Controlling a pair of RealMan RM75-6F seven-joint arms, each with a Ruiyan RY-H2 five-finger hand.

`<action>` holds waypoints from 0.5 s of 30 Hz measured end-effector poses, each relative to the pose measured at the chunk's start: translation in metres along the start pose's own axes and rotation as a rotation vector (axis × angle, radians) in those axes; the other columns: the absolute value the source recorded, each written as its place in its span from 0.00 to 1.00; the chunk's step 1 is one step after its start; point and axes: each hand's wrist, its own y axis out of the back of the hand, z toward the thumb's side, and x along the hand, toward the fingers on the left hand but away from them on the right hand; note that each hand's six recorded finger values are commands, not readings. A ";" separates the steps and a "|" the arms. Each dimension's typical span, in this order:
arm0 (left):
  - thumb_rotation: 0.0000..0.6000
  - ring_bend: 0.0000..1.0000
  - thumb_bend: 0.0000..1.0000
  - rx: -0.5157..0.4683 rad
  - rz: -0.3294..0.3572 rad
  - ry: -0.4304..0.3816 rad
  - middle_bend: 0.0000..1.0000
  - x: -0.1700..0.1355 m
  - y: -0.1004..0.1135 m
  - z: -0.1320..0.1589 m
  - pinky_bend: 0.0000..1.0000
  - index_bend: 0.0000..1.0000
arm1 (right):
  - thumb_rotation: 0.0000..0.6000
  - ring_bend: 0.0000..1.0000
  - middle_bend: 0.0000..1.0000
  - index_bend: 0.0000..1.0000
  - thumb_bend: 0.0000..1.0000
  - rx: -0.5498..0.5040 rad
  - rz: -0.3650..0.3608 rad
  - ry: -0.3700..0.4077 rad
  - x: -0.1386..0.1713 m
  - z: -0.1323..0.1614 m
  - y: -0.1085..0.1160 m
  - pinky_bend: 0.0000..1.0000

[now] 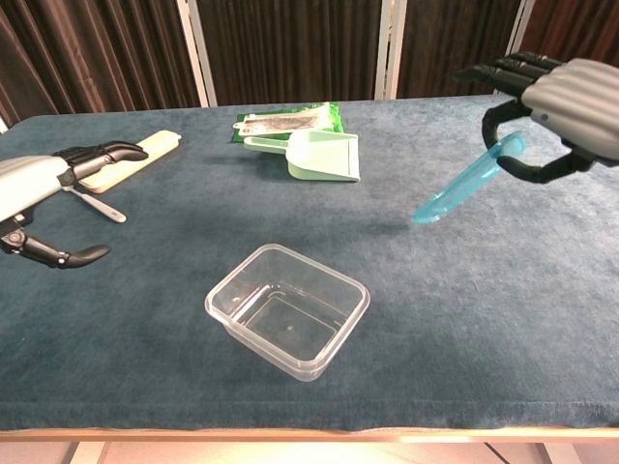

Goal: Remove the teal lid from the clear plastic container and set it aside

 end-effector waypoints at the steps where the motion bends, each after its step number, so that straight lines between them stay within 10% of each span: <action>1: 1.00 0.00 0.32 -0.007 0.004 0.014 0.00 -0.003 0.001 -0.004 0.00 0.00 | 1.00 0.00 0.15 0.60 0.73 -0.011 0.019 0.005 0.005 0.002 -0.007 0.00; 11: 1.00 0.00 0.32 -0.082 0.080 0.125 0.00 -0.036 0.013 -0.046 0.00 0.00 | 1.00 0.00 0.10 0.39 0.68 -0.132 0.150 0.008 0.056 0.009 -0.031 0.00; 15: 1.00 0.00 0.32 -0.094 0.123 0.136 0.00 -0.049 0.020 -0.051 0.00 0.00 | 1.00 0.00 0.02 0.19 0.52 -0.141 0.199 -0.002 0.073 0.005 -0.033 0.00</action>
